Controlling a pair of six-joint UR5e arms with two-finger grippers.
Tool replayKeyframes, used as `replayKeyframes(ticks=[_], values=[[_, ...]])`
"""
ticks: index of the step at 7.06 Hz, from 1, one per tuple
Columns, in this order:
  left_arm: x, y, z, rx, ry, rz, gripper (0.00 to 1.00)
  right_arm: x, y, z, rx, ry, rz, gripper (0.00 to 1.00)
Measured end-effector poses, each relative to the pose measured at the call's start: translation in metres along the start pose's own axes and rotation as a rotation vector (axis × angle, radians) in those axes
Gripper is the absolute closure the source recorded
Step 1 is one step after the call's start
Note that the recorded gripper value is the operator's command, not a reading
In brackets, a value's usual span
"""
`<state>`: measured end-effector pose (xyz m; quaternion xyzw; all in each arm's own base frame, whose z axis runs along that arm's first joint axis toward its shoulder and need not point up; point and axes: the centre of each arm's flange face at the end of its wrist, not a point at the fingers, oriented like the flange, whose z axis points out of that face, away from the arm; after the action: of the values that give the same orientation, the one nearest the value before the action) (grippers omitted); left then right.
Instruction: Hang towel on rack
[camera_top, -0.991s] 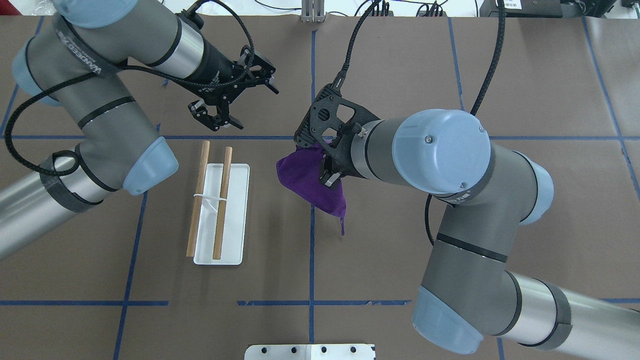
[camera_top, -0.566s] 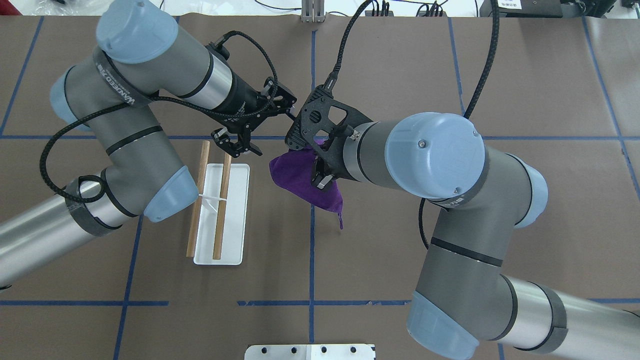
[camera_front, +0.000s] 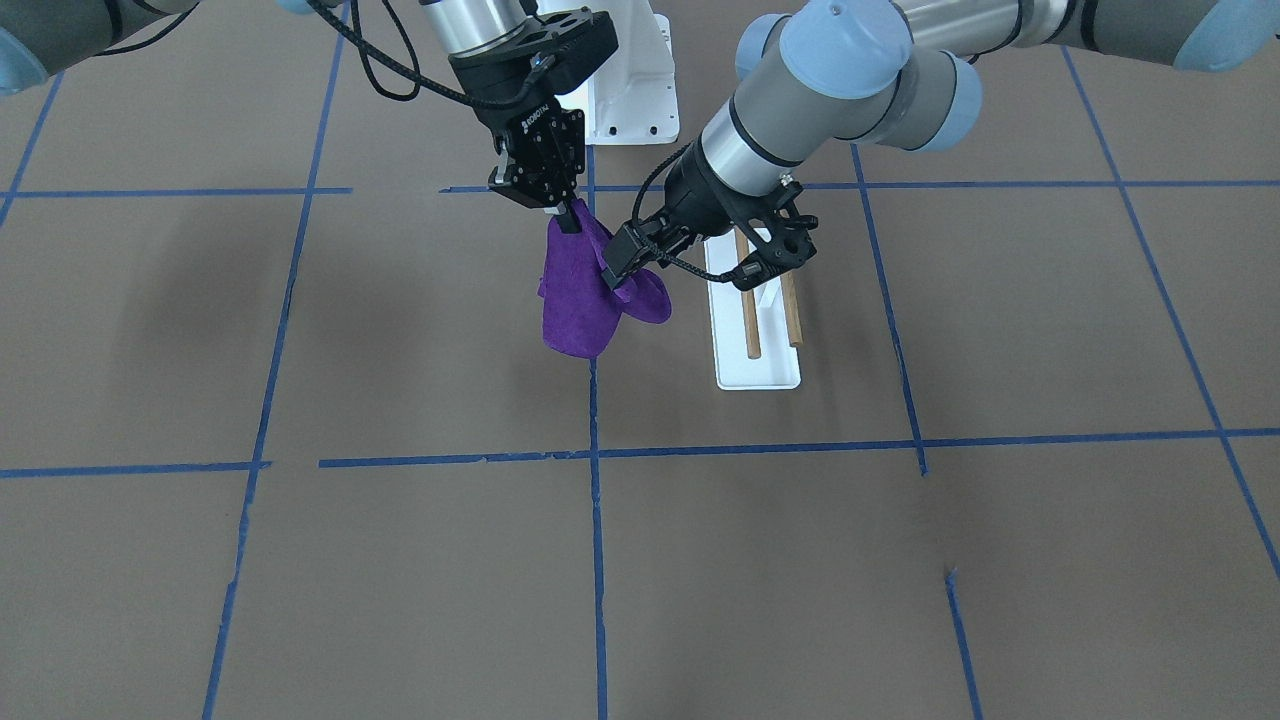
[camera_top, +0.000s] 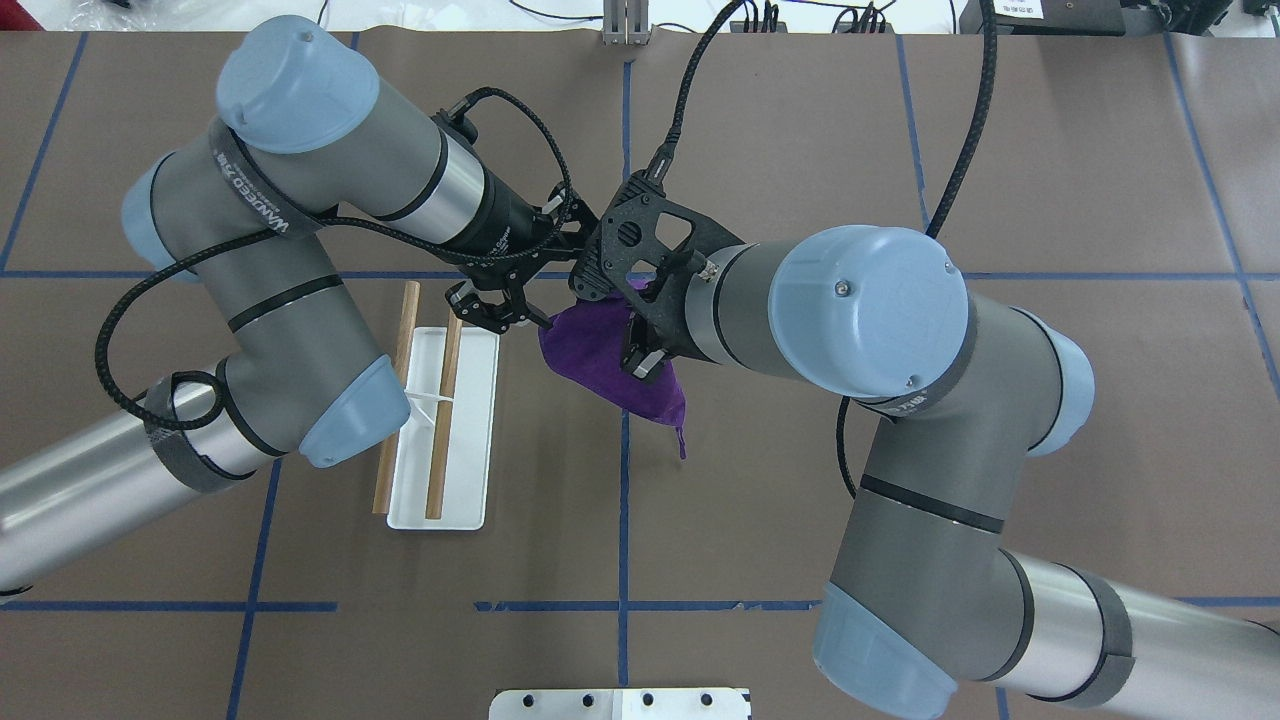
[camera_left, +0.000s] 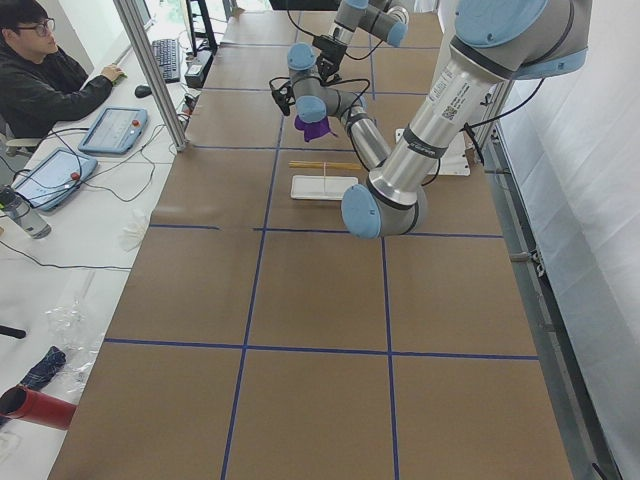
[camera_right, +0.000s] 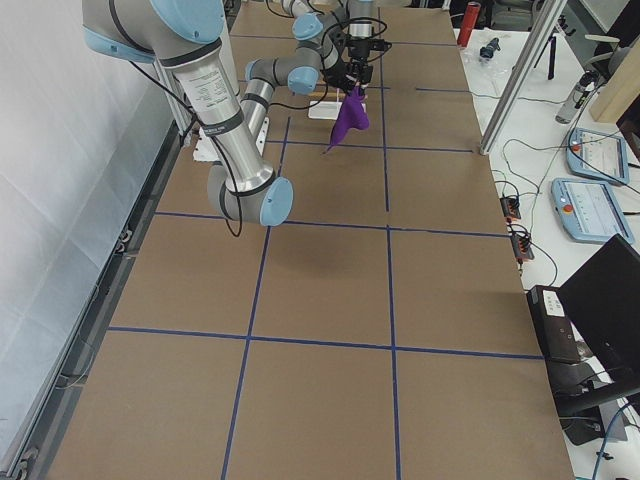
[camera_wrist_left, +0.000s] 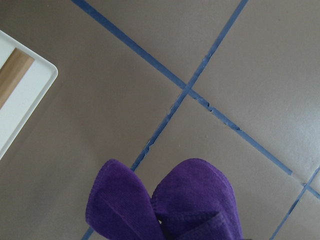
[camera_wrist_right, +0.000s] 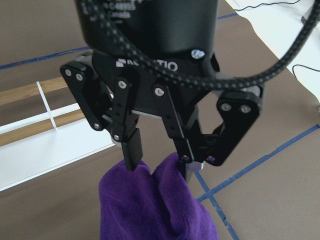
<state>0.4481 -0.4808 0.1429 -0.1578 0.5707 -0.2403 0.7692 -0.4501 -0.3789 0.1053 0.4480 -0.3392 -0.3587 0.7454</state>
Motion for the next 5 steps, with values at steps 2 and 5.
replayKeyframes(ticks=[2, 5], values=[[-0.0012, -0.0004, 0.0004, 0.001, -0.001, 0.003, 0.67, 0.0, -0.0001, -0.0005, 0.001, 0.0, 0.0, 1.0], [-0.0041, -0.0019, 0.0012, 0.002, -0.004, 0.008, 1.0, 0.0001, 0.0005, -0.0002, 0.0, 0.0, -0.001, 1.0]])
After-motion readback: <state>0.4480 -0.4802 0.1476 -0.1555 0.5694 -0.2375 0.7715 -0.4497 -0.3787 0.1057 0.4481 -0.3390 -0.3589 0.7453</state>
